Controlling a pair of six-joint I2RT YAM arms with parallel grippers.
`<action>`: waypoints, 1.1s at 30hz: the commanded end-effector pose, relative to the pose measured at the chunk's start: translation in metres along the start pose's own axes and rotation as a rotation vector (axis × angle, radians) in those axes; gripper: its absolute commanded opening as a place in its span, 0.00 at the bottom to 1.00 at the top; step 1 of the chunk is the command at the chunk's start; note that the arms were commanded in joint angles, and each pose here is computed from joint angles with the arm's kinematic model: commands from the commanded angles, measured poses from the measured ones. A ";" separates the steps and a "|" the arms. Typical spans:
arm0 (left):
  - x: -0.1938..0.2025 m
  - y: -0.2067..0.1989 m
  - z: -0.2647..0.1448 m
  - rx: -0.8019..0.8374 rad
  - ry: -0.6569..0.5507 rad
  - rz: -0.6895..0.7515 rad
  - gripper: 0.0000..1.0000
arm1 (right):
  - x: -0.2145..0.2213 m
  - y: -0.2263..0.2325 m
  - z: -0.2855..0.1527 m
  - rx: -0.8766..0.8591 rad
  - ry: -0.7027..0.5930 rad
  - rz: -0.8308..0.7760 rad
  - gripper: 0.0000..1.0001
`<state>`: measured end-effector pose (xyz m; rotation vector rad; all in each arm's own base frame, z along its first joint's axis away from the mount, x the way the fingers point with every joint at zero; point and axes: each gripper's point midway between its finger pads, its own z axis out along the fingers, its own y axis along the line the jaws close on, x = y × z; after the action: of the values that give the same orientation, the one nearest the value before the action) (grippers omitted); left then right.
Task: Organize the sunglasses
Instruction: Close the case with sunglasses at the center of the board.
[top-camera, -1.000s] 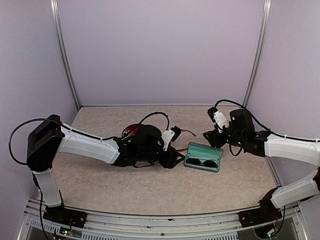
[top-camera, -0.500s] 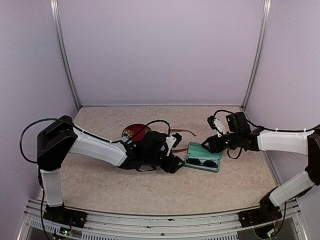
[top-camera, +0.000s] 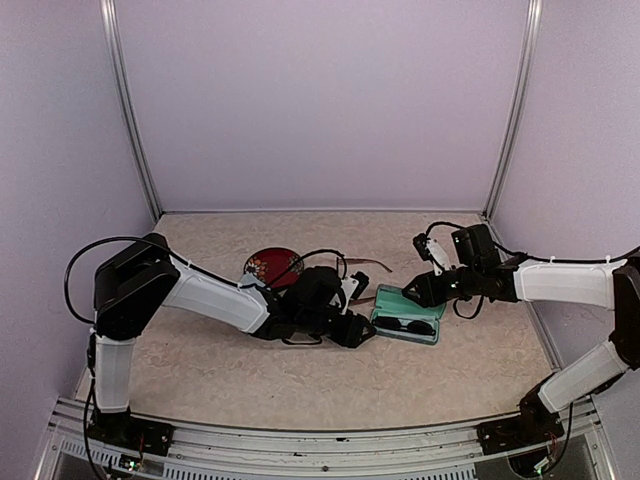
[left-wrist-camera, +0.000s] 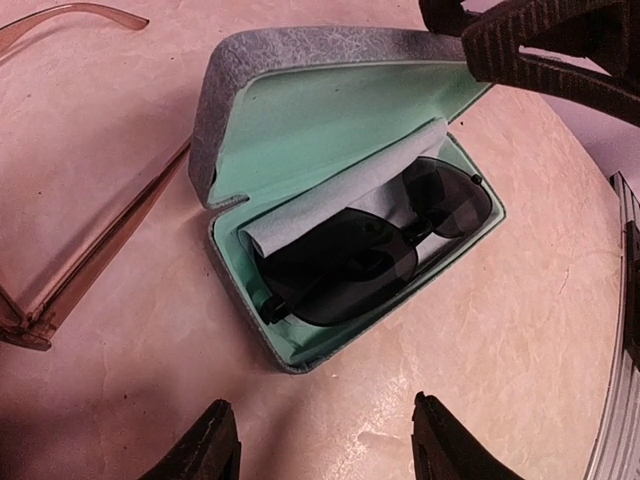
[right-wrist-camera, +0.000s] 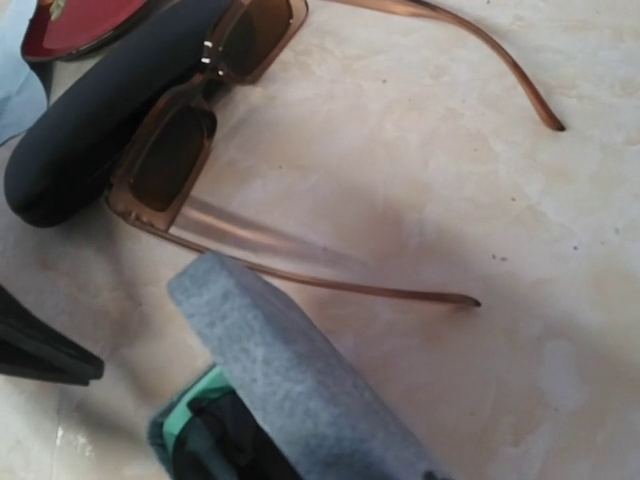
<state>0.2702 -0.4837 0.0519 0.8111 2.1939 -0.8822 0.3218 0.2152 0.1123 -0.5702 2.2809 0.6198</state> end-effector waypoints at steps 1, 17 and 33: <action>-0.009 -0.002 0.008 0.036 -0.025 -0.043 0.57 | 0.005 -0.002 0.003 -0.010 0.018 0.004 0.42; -0.007 -0.003 0.011 0.026 -0.027 -0.029 0.56 | -0.017 -0.016 -0.008 0.023 -0.069 0.054 0.49; -0.003 -0.007 0.016 0.021 -0.020 -0.027 0.52 | 0.008 -0.011 0.005 -0.041 0.005 0.073 0.44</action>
<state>0.2700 -0.4904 0.0406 0.7839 2.2172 -0.9132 0.3294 0.2083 0.1077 -0.5105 2.2907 0.6689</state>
